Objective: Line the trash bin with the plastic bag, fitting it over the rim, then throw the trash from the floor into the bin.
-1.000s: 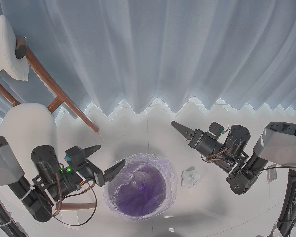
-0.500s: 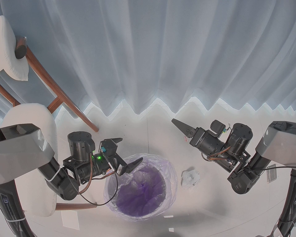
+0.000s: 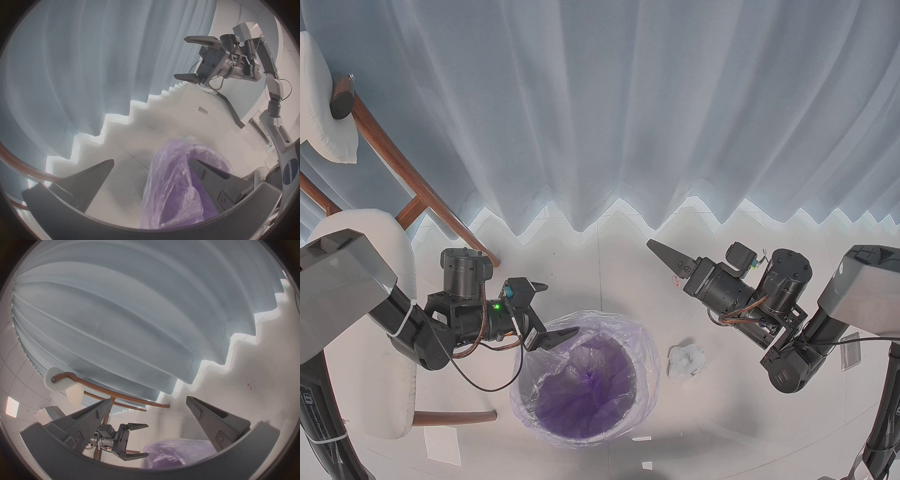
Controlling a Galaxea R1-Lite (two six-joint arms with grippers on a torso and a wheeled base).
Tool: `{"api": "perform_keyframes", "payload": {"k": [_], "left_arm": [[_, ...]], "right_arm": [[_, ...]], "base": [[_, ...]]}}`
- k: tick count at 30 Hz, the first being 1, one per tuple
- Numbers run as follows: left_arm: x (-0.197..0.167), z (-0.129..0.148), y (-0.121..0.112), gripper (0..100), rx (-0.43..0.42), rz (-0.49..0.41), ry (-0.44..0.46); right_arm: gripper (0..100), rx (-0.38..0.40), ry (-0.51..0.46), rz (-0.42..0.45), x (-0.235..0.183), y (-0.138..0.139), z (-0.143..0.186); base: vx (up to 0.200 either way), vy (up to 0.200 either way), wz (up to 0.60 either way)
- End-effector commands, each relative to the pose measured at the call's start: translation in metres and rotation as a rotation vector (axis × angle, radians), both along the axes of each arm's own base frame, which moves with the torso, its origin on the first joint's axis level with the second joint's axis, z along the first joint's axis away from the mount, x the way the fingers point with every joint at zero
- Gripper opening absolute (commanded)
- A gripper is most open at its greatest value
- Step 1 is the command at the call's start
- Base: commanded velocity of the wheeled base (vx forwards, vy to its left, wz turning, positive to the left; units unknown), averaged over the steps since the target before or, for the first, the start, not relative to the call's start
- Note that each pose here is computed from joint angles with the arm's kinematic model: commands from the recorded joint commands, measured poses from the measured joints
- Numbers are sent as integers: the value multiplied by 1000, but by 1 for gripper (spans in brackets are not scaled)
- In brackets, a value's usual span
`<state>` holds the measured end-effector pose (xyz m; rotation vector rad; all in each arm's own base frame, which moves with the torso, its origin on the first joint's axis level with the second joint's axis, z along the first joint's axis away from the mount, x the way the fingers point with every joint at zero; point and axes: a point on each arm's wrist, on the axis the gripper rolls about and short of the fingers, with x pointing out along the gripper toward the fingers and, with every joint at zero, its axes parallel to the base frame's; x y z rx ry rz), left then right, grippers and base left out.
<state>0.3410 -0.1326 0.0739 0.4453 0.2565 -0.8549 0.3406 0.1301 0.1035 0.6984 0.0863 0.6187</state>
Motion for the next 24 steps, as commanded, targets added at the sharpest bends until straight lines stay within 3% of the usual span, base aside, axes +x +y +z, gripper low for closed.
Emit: {"api": "perform_keyframes", "payload": {"k": [1, 8, 13, 24], "left_arm": [[-2, 14, 4, 100, 7, -20, -17], [1, 5, 7, 100, 38, -27, -15], [6, -17, 7, 100, 60, -26, 27], [8, -28, 6, 100, 79, -33, 41]], "right_arm": [[100, 3, -10, 3, 0, 1, -1], [100, 1, -6, 6, -1, 2, -2], [100, -3, -4, 17, -1, 5, -4], [100, -5, 1, 17, -1, 5, -6]], "base": [[0, 0, 0], [0, 0, 0], [0, 0, 0], [0, 0, 0]]}}
